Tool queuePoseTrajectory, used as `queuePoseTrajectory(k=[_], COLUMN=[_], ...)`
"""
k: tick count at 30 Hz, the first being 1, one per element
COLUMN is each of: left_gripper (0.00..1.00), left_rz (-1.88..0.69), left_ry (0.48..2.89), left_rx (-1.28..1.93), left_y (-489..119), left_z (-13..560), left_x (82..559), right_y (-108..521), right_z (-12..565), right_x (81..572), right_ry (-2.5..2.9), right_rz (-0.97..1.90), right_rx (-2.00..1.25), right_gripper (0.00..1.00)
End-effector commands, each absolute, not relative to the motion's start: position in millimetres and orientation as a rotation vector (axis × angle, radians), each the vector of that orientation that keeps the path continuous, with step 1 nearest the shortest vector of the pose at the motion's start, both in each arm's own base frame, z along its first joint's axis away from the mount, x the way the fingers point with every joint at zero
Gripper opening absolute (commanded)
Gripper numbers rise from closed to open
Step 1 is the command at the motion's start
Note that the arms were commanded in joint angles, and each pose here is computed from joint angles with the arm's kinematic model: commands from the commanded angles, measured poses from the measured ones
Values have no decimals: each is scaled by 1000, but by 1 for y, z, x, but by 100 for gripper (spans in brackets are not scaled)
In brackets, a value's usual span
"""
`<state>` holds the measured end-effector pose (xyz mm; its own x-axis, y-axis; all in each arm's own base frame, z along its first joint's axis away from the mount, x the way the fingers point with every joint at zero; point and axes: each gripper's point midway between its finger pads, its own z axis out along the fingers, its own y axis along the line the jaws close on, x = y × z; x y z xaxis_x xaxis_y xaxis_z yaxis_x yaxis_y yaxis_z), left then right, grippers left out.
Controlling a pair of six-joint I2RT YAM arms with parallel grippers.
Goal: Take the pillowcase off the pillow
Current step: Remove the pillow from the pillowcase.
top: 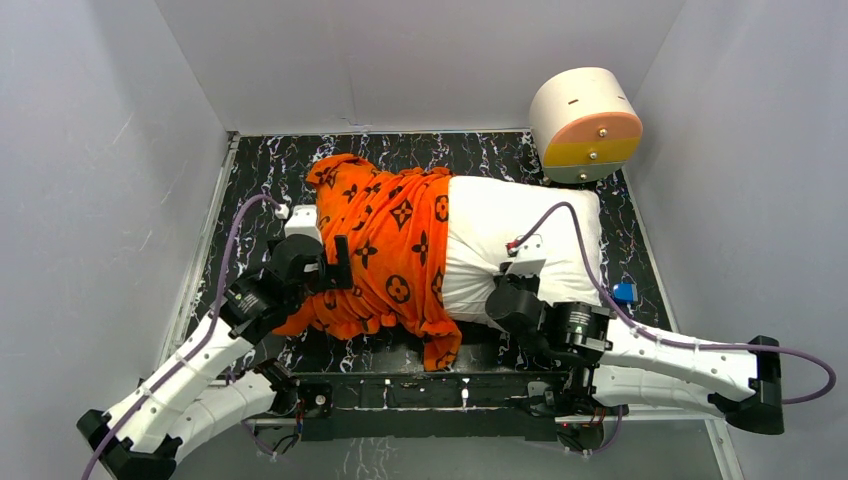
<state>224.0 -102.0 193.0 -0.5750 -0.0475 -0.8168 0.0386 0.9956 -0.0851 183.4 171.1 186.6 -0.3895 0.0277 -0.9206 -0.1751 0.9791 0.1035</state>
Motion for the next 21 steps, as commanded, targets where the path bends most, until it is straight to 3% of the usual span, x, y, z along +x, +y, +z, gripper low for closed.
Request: queuePoseTrajectory(k=[1,16,21], left_gripper=[98,98,88], left_rz=[-300,-924,-1043], left_ry=[2129,2214,2316], left_rx=[15,71,-24], left_y=[-109,-171,-194], left_z=[224,218,197], left_x=[205,138,138], right_y=[175,191,193], right_z=[198,205,210], right_x=[196,202,201], right_ry=[1938,1898,1902], right_rz=[113,170,179], right_rx=[-111,-87,-91], right_gripper=[0,0,0])
